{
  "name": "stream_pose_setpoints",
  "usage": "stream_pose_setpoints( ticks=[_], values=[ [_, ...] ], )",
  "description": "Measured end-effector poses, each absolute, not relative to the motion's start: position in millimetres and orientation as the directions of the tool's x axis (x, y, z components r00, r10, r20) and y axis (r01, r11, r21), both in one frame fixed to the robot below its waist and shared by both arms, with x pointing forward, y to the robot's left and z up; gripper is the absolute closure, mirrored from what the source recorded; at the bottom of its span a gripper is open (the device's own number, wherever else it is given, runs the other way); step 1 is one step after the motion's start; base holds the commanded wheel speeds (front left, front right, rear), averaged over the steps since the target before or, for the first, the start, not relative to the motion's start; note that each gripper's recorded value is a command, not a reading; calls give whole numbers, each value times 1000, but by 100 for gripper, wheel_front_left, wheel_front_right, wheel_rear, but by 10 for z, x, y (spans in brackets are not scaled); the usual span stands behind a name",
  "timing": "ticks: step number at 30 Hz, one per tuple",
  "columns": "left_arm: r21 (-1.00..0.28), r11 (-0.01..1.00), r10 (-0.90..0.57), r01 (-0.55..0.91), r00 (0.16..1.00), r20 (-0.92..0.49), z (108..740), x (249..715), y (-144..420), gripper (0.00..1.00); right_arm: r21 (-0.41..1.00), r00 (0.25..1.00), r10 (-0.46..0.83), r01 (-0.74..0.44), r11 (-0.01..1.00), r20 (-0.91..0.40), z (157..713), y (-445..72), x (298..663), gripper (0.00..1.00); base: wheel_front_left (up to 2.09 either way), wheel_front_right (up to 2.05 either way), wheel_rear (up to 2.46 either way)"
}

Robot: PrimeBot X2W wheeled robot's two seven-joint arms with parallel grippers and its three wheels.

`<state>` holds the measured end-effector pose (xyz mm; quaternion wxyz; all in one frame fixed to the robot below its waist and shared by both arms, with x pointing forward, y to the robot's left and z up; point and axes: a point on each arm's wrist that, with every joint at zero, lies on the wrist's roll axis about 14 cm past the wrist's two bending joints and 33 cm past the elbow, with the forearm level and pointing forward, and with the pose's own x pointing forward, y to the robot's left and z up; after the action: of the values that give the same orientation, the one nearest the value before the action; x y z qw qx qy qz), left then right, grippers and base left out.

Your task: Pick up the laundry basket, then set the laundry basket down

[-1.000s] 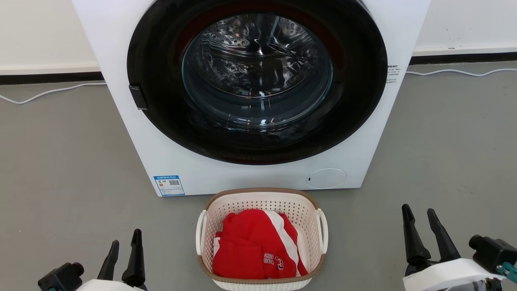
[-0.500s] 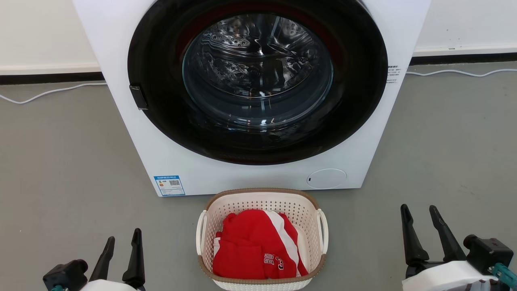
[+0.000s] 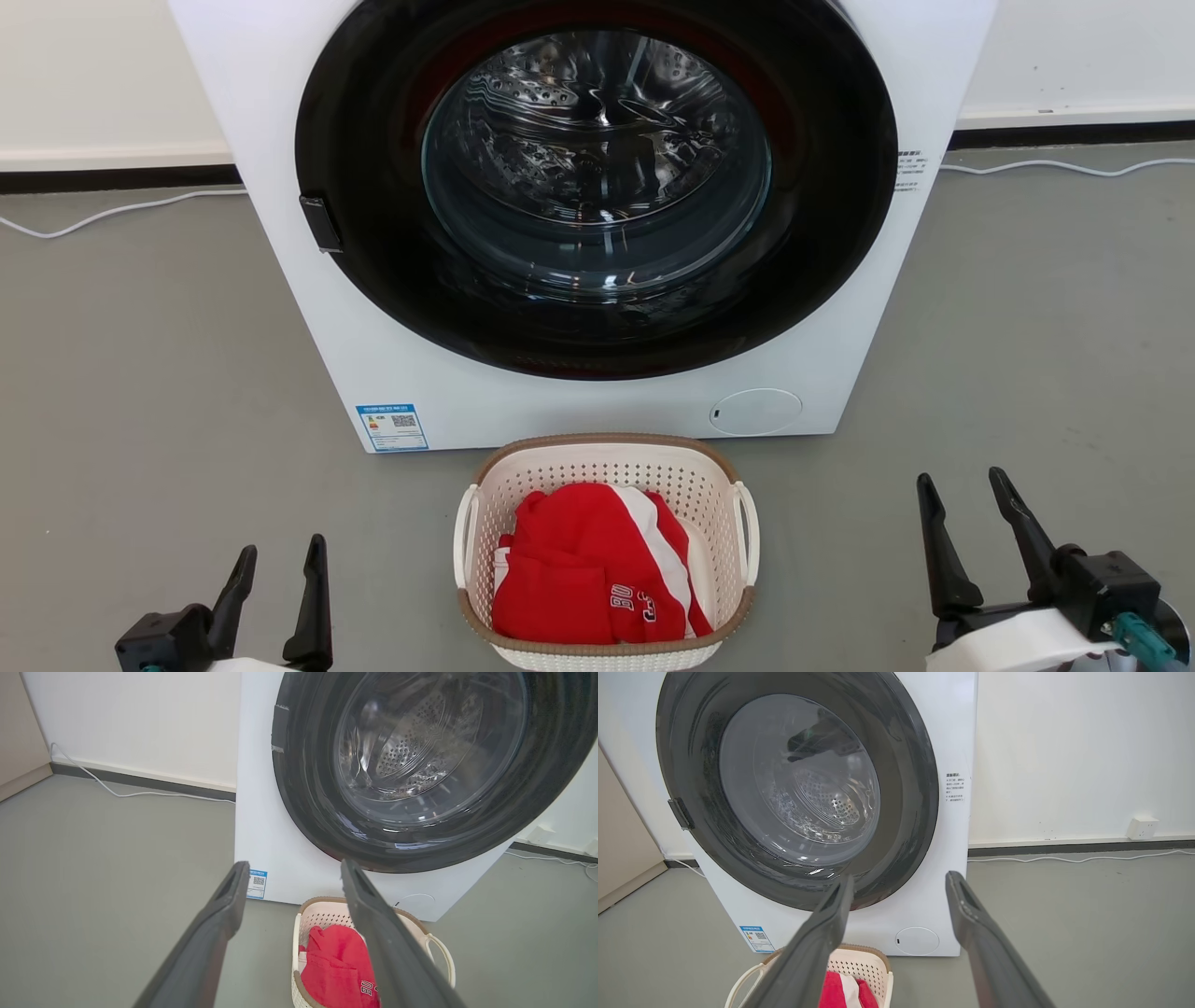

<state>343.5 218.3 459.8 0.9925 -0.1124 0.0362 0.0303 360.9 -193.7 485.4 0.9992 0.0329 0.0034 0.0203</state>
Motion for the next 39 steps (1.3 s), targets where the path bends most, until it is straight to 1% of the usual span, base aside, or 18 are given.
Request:
stream_pose_setpoints(
  ticks=[10,26,33,39],
  values=[
    [-126,991,36,-43,998,-55,4638,3438,2180,0,-44,998,68,-68,997,4,4861,-1898,3600,0,0,0,0],
    [-114,993,27,-35,997,-74,4579,3467,2160,0,-35,998,55,-55,998,-18,4788,-1932,3607,0,0,0,0],
    [-121,992,26,-41,992,-121,4432,3522,2164,0,-18,997,33,-35,999,-72,4606,-1967,3668,0,0,0,0],
    [-132,991,14,-33,989,-149,4330,3761,2169,0,-9,994,20,-21,1000,-103,4483,-1965,3908,0,0,0,0]
  ],
)
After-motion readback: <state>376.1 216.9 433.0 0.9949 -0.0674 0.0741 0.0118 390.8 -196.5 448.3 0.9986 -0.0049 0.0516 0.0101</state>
